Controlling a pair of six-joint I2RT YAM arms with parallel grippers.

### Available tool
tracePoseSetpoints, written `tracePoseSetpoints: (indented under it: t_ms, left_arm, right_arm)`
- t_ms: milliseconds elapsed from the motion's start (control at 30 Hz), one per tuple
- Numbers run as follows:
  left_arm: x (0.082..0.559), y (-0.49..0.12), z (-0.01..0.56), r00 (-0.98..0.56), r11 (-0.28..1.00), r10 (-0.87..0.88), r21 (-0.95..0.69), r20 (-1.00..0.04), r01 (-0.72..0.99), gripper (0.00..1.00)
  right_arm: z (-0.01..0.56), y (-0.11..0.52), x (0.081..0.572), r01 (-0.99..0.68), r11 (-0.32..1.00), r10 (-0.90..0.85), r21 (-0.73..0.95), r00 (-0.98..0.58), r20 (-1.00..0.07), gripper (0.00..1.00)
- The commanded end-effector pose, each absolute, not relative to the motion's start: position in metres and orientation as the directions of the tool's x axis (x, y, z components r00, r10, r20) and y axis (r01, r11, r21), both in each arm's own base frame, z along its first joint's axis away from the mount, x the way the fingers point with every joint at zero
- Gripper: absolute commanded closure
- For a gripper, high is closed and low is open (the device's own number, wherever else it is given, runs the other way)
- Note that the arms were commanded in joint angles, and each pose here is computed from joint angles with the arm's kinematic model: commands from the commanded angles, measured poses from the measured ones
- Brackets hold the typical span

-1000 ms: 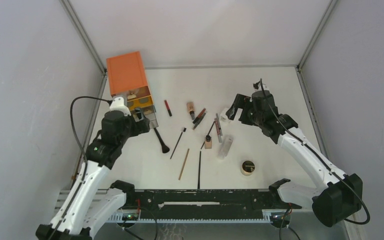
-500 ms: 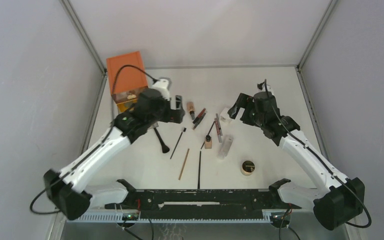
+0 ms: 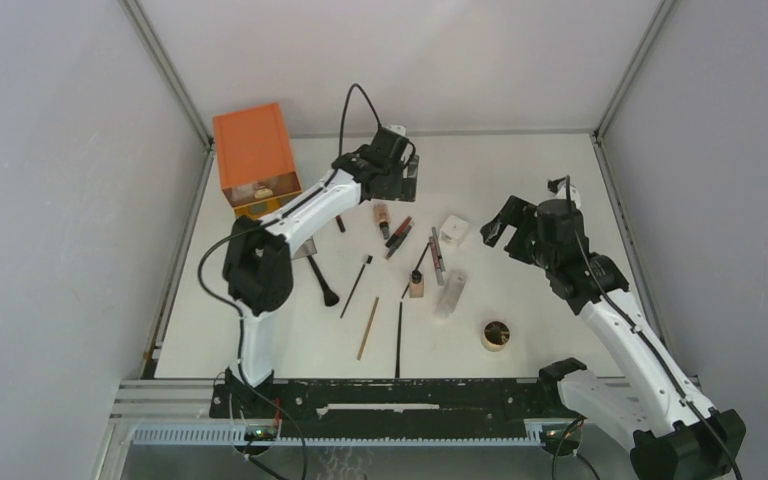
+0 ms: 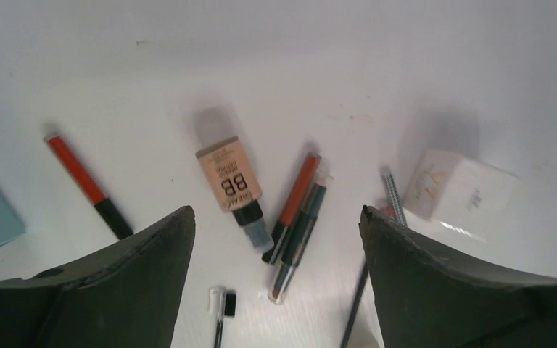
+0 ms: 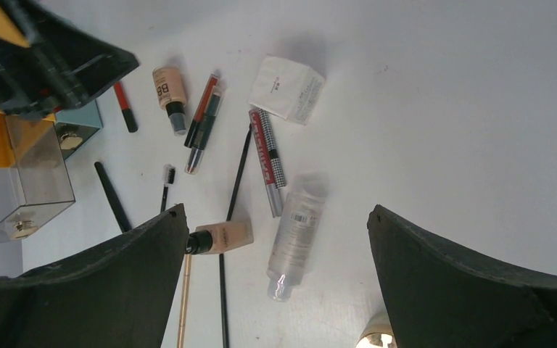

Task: Organize the makeup
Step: Pick up the makeup from the center of the board.

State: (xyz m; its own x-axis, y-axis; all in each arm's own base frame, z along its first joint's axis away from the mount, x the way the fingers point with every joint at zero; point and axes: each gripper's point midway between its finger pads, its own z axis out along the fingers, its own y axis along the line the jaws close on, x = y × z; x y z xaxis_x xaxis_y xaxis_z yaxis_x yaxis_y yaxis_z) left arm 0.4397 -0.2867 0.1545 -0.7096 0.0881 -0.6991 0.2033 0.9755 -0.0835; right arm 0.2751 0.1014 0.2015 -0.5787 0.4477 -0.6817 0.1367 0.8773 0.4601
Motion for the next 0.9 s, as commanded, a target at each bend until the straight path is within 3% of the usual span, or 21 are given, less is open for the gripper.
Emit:
tracePoseSetpoints:
  t_ms: [0, 400, 667, 867]
  left_arm:
    - [0.458, -0.275, 0.136, -0.766, 0.989, 0.023, -0.099, -0.642, 0.113, 0.14]
    - [0.462, -0.260, 0.061, -0.851, 0.998, 0.016, -0.044, -0.525, 0.046, 0.32]
    - [0.463, -0.262, 0.047, -0.863, 0.995, 0.014, -0.077, -0.505, 0.061, 0.41]
    - [0.462, -0.267, 0.048, -0.873, 0.983, 0.006, -0.157, -0.488, 0.094, 0.63]
  right_arm:
    - [0.207, 0.094, 0.271, 0.135, 0.874, 0.456, 0.467, -0.560, -0.692, 0.00]
    - [0.202, 0.101, 0.272, 0.121, 0.861, 0.465, 0.494, -0.579, -0.669, 0.00]
    - [0.199, 0.103, 0.270, 0.122, 0.857, 0.467, 0.500, -0.592, -0.656, 0.00]
    - [0.200, 0.105, 0.270, 0.119, 0.850, 0.476, 0.513, -0.591, -0.651, 0.00]
